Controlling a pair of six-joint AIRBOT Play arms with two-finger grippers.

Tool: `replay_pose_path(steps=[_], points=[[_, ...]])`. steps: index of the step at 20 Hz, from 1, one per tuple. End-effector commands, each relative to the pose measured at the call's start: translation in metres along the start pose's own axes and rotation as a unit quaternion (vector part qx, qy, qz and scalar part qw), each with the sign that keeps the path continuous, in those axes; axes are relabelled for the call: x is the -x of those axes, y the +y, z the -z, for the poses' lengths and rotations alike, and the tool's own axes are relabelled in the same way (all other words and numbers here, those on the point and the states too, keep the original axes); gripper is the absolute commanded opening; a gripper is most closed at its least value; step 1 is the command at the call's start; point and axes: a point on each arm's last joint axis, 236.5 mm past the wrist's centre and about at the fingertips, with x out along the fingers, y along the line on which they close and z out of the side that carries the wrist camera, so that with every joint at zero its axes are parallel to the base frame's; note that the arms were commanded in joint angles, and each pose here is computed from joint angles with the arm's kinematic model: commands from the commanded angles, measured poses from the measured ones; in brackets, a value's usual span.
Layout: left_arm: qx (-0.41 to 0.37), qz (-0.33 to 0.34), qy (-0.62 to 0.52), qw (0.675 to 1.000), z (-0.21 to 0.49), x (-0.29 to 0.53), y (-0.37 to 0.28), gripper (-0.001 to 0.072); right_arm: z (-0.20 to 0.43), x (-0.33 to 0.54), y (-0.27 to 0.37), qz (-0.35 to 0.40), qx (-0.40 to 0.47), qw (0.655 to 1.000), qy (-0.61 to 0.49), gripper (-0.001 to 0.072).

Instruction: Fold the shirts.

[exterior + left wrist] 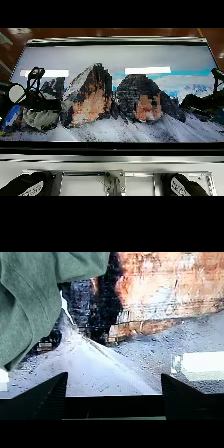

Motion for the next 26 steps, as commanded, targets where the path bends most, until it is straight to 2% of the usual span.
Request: replay_pose_path(steps=[1, 14, 17, 19, 23, 26], points=[[0.0, 0.0, 0.0, 1.0, 0.0, 0.0, 0.0, 0.0698, 0.0, 0.0, 0.0, 0.0, 0.0, 1.0, 0.0, 0.0691], [0.0, 0.0, 0.0, 1.0, 0.0, 0.0, 0.0, 0.0698, 0.0, 0.0, 0.0, 0.0, -0.001, 1.0, 0.0, 0.0691], [0.0, 0.0, -0.001, 1.0, 0.0, 0.0, 0.0, 0.0698, -0.019, 0.002, 0.022, -0.049, -0.067, 0.996, -0.037, 0.0691], [0.004, 0.01, -0.003, 1.0, -0.001, 0.0, -0.004, 0.0698, -0.032, 0.005, 0.035, -0.079, -0.075, 0.992, -0.063, 0.0691], [0.008, 0.023, 0.0, 1.0, -0.002, -0.005, -0.011, 0.0698, -0.048, 0.008, 0.038, -0.089, -0.078, 0.988, -0.096, 0.0691], [-0.019, -0.039, 0.012, 0.999, -0.004, -0.017, 0.02, 0.0705, -0.048, 0.008, 0.037, -0.085, -0.056, 0.99, -0.097, 0.0691]])
